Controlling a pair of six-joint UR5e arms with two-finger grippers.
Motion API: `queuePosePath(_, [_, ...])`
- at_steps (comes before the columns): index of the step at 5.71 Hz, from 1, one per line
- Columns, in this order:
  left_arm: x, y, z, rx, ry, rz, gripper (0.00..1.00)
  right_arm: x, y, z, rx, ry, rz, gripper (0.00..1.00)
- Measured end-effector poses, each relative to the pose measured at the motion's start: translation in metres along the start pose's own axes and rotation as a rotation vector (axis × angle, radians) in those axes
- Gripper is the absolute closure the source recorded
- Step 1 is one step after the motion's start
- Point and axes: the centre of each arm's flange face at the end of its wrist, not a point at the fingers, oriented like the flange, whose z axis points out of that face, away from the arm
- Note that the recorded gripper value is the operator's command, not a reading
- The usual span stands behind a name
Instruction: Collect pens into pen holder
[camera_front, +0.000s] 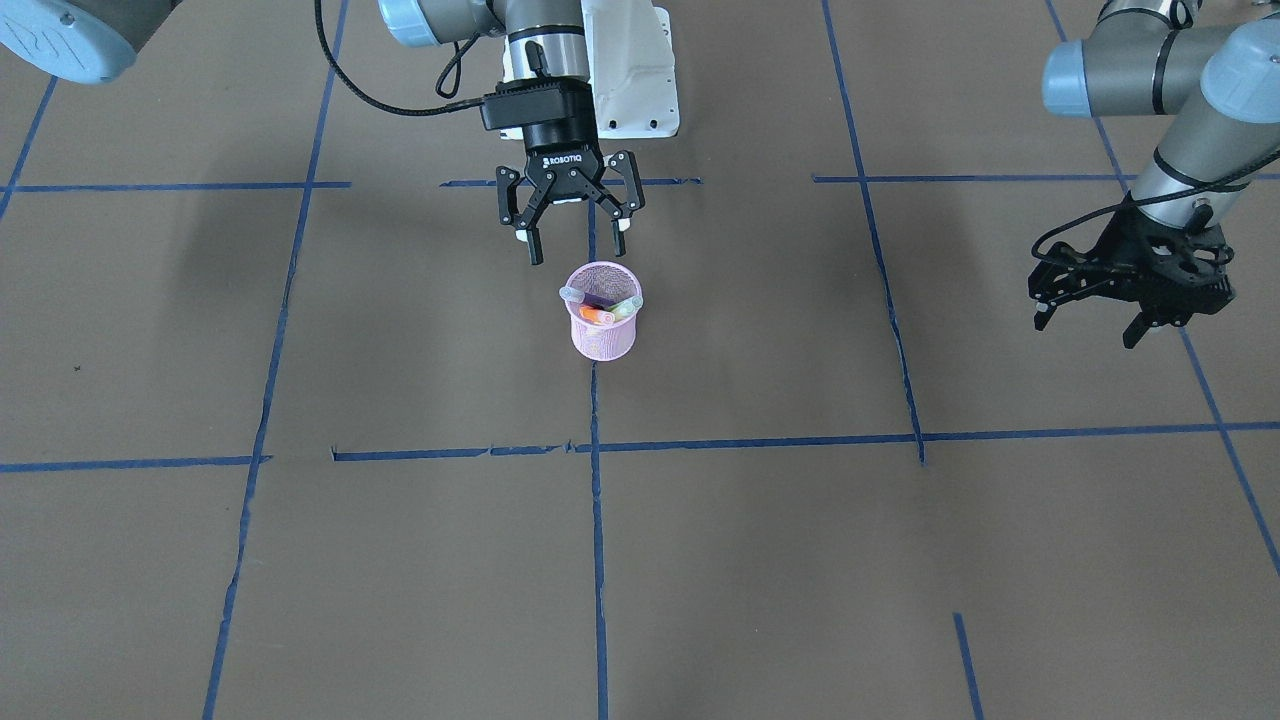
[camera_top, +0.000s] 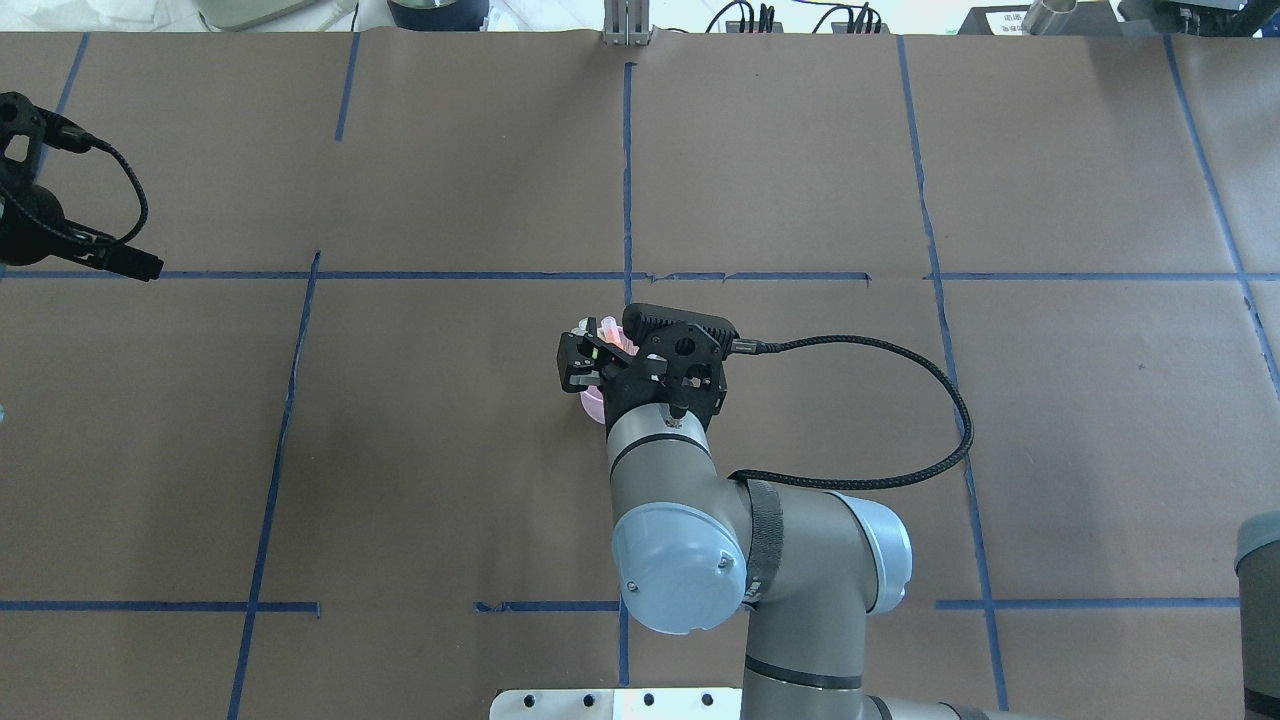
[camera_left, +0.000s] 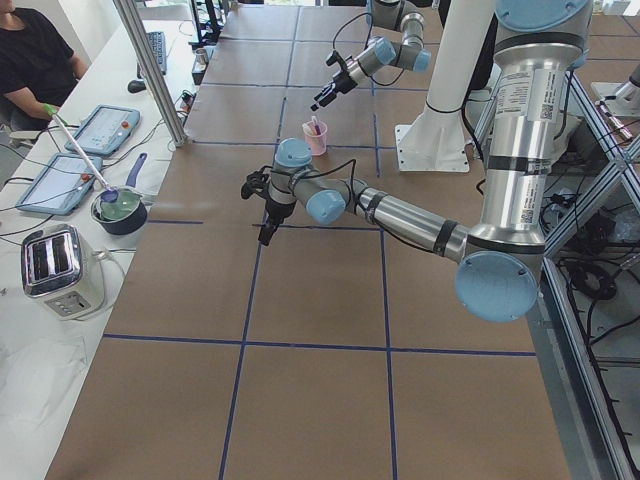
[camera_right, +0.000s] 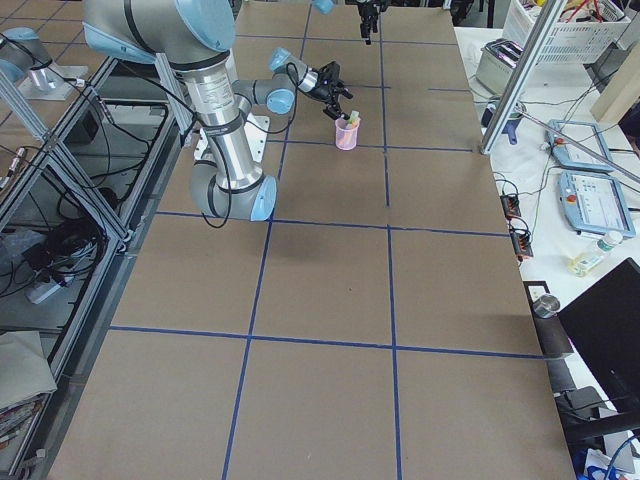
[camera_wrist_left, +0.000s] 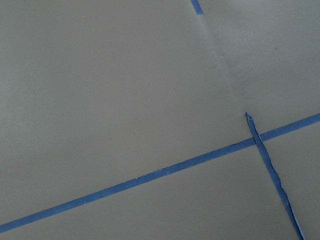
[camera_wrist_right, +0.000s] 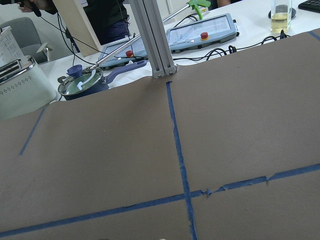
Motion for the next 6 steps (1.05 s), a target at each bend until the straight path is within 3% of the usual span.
queuePosePath(2, [-0.030, 0.024, 0.006, -0.043, -0.026, 0.103, 0.00, 0.038, -0.044, 0.004, -0.140, 0.005, -0.035, 0.01])
queuePosePath(3, [-0.050, 0.030, 0.001, -0.065, 0.005, 0.096, 0.00, 0.063, -0.065, 0.010, -0.226, 0.018, -0.053, 0.00])
queuePosePath(5, [-0.122, 0.053, -0.029, -0.117, 0.149, -0.092, 0.00, 0.133, -0.118, 0.033, -0.372, 0.077, -0.114, 0.01])
queuePosePath(6, [-0.168, 0.071, -0.051, -0.111, 0.139, -0.211, 0.00, 0.179, -0.154, 0.043, -0.445, 0.104, -0.162, 0.00])
